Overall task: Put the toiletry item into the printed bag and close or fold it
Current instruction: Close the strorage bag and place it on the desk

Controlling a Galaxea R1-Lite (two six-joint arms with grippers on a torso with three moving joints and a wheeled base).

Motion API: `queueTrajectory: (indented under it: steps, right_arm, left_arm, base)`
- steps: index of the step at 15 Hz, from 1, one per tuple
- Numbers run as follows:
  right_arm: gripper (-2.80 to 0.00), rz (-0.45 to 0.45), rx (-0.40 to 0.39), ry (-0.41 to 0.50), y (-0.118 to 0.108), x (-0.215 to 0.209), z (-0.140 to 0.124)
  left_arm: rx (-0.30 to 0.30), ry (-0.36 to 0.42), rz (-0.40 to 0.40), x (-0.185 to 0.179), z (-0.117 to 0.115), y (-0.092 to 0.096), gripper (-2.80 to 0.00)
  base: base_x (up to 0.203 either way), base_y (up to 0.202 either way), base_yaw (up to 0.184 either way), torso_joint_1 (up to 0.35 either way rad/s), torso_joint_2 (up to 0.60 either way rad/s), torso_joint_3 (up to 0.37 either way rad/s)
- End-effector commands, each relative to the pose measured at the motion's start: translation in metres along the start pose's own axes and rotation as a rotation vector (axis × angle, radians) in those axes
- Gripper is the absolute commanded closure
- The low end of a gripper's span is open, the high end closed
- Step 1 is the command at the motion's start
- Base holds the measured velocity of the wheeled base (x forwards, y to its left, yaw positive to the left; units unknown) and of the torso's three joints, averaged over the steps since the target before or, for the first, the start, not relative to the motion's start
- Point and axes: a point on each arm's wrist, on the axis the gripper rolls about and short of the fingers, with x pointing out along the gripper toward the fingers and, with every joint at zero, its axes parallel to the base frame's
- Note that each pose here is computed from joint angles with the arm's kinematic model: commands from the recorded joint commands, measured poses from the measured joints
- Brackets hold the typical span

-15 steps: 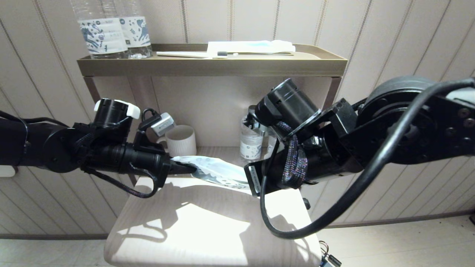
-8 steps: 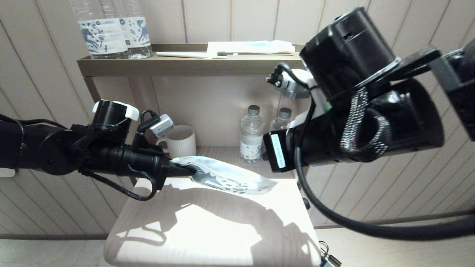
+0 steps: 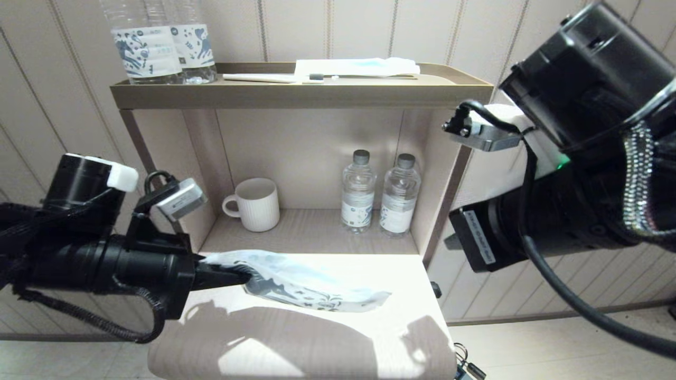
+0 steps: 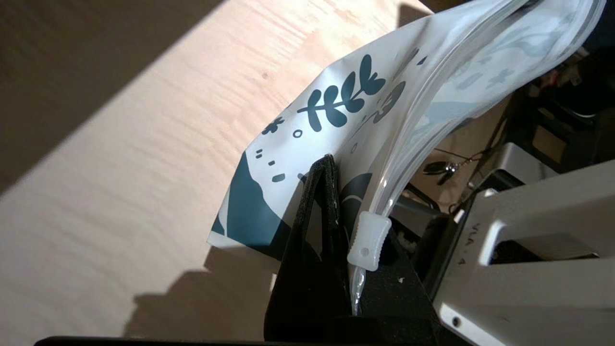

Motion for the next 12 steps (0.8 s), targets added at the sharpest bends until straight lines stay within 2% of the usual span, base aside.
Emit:
queueTrajectory:
  steps: [1, 3, 4, 6, 9, 10, 12]
  right_arm:
    - [0.00, -0.051, 0.005, 0.053, -0.011, 0.001, -0.005]
    - [0.00, -0.079, 0.002, 0.118, -0.017, 0.007, -0.013]
    - [0.00, -0.064, -0.001, 0.133, -0.017, 0.009, -0.014]
    - [0.00, 0.010, -0.004, 0.104, -0.010, 0.002, -0.007]
    - [0.00, 0.093, -0.082, 0.111, 0.009, -0.003, -0.012]
    - [-2.80, 0.109, -0.126, 0.108, 0.014, -0.004, -0.013]
    - [-2.80, 0.158, -0.210, 0.067, 0.027, -0.003, -0.012]
  left_arm:
    - [-0.005, -0.029, 0.022, -0.022, -0.011, -0.023, 0.00]
    - [-0.028, -0.018, 0.021, -0.024, -0.019, -0.028, 0.00]
    - [-0.033, -0.015, 0.018, -0.024, -0.021, -0.029, 0.00]
    - [-0.043, -0.007, 0.012, -0.022, -0.022, -0.027, 0.00]
    - [-0.058, 0.009, 0.008, -0.017, -0.023, -0.023, 0.00]
    - [-0.059, 0.009, 0.008, -0.016, -0.022, -0.022, 0.00]
    - [-0.064, 0.018, 0.005, -0.012, -0.021, -0.017, 0.00]
  base:
    - [0.000, 0.000, 0.000, 0.000, 0.00, 0.000]
    - [0.000, 0.000, 0.000, 0.000, 0.00, 0.000]
    - [0.000, 0.000, 0.000, 0.000, 0.00, 0.000]
    - [0.000, 0.000, 0.000, 0.000, 0.00, 0.000]
    - [0.000, 0.000, 0.000, 0.000, 0.00, 0.000]
    - [0.000, 0.000, 0.000, 0.000, 0.00, 0.000]
    - [0.000, 0.000, 0.000, 0.000, 0.00, 0.000]
